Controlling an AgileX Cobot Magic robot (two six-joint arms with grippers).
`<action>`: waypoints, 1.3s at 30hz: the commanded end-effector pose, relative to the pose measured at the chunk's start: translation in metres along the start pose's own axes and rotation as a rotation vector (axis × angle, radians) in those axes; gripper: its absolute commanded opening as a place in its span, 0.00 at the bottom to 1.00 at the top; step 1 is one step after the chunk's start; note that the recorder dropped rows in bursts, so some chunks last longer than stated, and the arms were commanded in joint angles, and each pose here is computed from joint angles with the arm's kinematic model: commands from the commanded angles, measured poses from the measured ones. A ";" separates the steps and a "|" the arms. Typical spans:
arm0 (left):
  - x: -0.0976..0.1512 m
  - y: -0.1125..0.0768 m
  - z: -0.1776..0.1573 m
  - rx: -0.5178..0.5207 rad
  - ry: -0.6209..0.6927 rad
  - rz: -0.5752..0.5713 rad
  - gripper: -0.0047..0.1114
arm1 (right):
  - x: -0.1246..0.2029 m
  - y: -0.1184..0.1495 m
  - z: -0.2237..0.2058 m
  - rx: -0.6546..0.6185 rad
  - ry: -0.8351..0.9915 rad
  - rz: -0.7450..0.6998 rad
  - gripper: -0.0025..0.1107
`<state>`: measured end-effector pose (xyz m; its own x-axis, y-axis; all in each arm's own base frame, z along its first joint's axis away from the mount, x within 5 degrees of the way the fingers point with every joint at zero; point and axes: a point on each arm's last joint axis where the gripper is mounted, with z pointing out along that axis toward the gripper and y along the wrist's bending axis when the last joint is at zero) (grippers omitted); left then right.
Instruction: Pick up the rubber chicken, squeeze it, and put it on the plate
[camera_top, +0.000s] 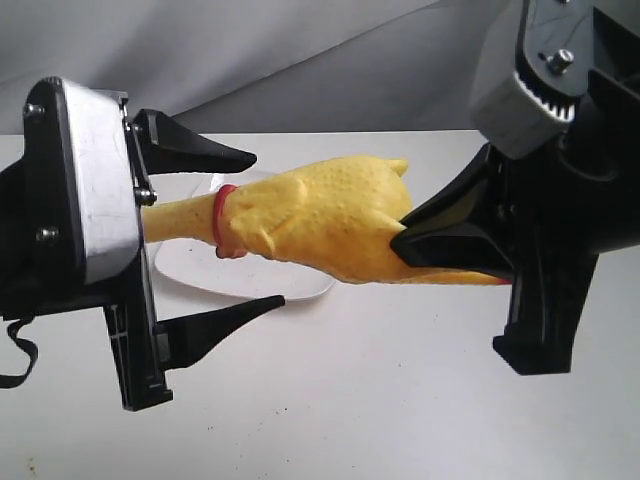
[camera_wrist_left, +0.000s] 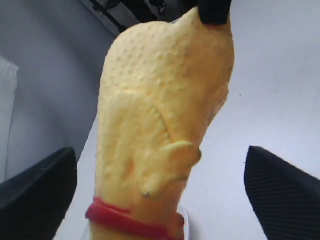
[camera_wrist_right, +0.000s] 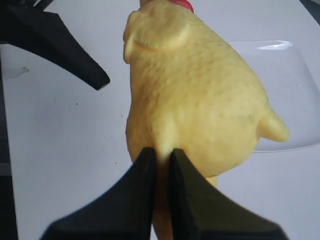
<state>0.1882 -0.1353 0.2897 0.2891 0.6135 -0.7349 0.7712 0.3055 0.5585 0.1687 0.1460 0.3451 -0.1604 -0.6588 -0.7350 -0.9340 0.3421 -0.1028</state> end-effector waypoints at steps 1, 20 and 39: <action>-0.004 -0.001 0.004 -0.011 -0.019 -0.030 0.74 | -0.002 0.003 -0.002 -0.012 -0.028 0.021 0.02; -0.008 -0.009 0.020 0.105 -0.143 -0.173 0.04 | -0.002 0.004 -0.002 -0.025 -0.026 0.024 0.02; -0.005 -0.007 0.020 0.081 -0.113 -0.248 0.94 | -0.002 0.004 -0.002 -0.023 -0.028 0.024 0.02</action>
<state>0.1929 -0.1548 0.2787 0.1955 0.4728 -0.8592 0.8638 0.3318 0.3791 0.1646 0.1464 0.3457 -0.1728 -0.6542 -0.7363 -0.9421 0.3278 -0.0701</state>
